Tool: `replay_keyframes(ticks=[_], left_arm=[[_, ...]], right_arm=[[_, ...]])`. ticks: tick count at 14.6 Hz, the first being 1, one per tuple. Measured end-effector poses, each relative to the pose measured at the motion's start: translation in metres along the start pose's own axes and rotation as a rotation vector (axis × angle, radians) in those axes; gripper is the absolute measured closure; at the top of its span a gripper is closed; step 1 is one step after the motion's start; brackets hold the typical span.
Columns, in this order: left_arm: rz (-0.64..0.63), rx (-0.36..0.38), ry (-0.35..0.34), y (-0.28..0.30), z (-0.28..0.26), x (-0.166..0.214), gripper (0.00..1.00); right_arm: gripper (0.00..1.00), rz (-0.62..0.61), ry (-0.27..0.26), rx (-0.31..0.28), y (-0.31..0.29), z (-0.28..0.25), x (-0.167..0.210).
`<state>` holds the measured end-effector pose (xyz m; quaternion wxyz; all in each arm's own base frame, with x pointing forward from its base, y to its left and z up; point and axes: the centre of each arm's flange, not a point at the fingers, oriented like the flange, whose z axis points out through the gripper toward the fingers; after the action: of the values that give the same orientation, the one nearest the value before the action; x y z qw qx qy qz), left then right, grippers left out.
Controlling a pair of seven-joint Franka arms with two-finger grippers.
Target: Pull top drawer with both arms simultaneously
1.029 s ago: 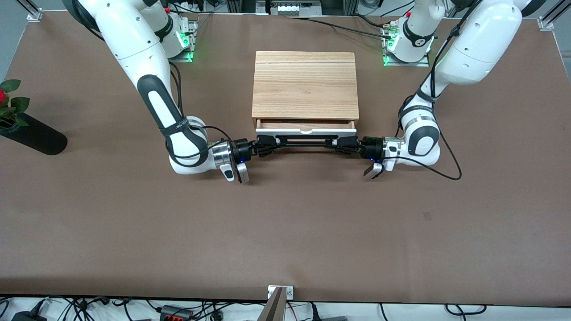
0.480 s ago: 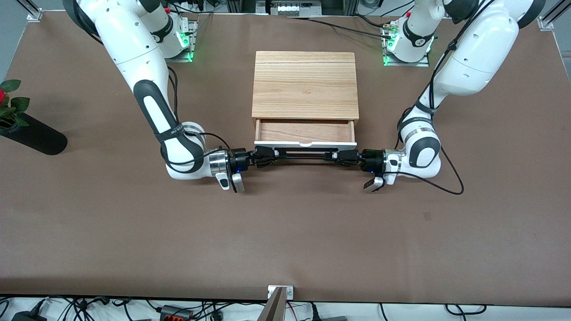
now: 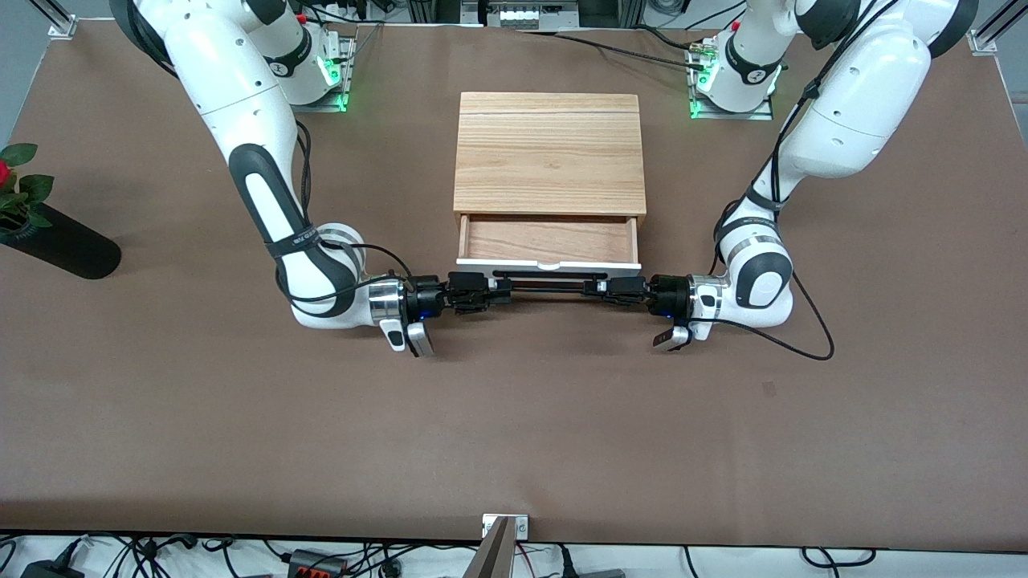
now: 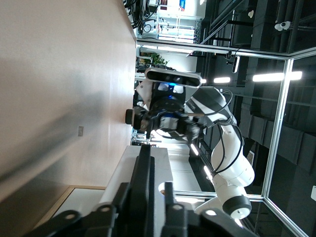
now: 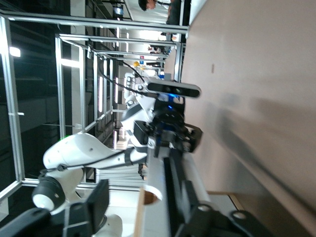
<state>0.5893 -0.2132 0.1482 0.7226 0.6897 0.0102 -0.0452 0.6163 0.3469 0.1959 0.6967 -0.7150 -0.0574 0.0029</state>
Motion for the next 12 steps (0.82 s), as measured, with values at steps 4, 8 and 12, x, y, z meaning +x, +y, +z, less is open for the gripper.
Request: replay_keyframes(ticks=[4,8,12], left_arm=[[-0.009,-0.002,0.004,0.004,-0.002,0.004,0.21],[-0.017,0.090,-0.043,0.038,-0.024,0.022,0.00],[-0.005,0.315,-0.095,0.105,-0.075,0.047,0.00]], right_arm=[[0.04,0.097,0.051,0.035,-0.016,-0.009,0.017],[0.00,0.317,0.051,-0.053,-0.055,-0.059,0.056],[0.00,0.443,0.049,-0.175,-0.105,-0.112,0.082]])
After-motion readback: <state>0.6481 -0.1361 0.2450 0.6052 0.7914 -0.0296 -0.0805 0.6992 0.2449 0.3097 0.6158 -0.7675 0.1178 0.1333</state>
